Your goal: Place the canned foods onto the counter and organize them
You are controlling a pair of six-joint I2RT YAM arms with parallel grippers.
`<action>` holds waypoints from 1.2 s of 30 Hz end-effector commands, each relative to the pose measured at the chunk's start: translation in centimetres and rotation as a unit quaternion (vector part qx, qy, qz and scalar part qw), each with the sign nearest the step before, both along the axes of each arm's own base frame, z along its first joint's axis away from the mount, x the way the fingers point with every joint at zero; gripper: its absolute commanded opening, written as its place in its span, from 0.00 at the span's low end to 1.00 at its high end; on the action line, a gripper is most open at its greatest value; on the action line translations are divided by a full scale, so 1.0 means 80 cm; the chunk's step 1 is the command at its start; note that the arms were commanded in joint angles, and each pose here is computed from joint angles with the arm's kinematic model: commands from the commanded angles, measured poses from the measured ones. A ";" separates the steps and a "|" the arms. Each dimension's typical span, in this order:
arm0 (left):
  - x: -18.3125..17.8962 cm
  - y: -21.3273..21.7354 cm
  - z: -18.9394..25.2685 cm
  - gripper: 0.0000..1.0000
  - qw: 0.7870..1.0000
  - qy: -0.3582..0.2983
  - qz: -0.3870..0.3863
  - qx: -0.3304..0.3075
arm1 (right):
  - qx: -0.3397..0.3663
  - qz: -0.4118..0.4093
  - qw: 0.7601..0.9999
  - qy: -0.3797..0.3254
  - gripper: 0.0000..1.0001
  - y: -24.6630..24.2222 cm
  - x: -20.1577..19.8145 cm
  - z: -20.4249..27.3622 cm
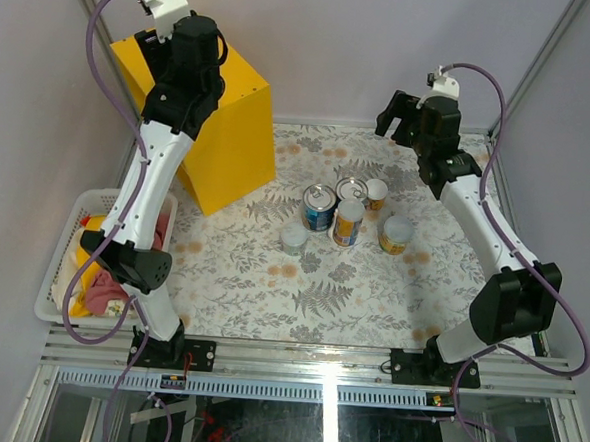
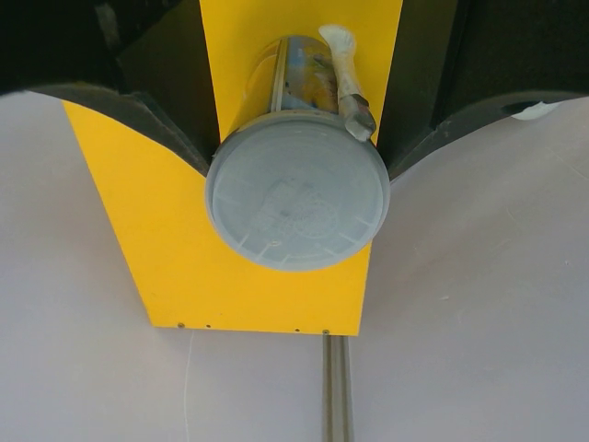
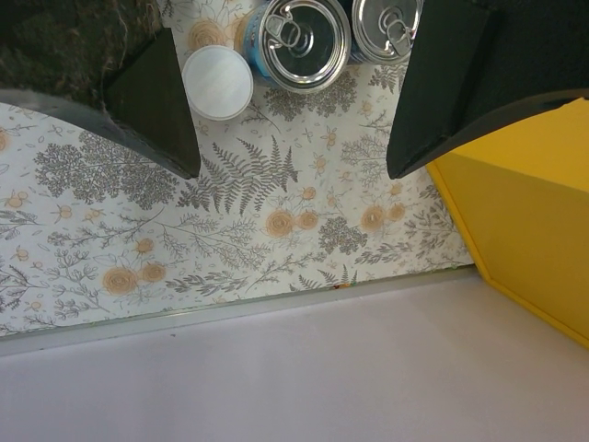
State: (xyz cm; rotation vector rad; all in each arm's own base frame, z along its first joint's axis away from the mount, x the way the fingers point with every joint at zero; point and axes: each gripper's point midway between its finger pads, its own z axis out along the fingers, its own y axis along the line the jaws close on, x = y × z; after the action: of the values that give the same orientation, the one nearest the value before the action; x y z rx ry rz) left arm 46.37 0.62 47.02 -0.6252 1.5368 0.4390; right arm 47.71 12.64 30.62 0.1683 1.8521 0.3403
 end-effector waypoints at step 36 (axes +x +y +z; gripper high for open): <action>-0.024 -0.013 0.040 1.00 0.992 -0.088 -0.045 -0.073 | 0.014 0.040 0.998 -0.036 0.90 0.042 0.016 0.024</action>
State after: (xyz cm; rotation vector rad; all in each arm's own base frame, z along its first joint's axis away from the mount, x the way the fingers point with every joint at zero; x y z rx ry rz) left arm 47.75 -1.13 45.94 -0.6117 1.5667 0.2491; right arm 48.50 14.97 28.97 0.1246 1.8833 0.3792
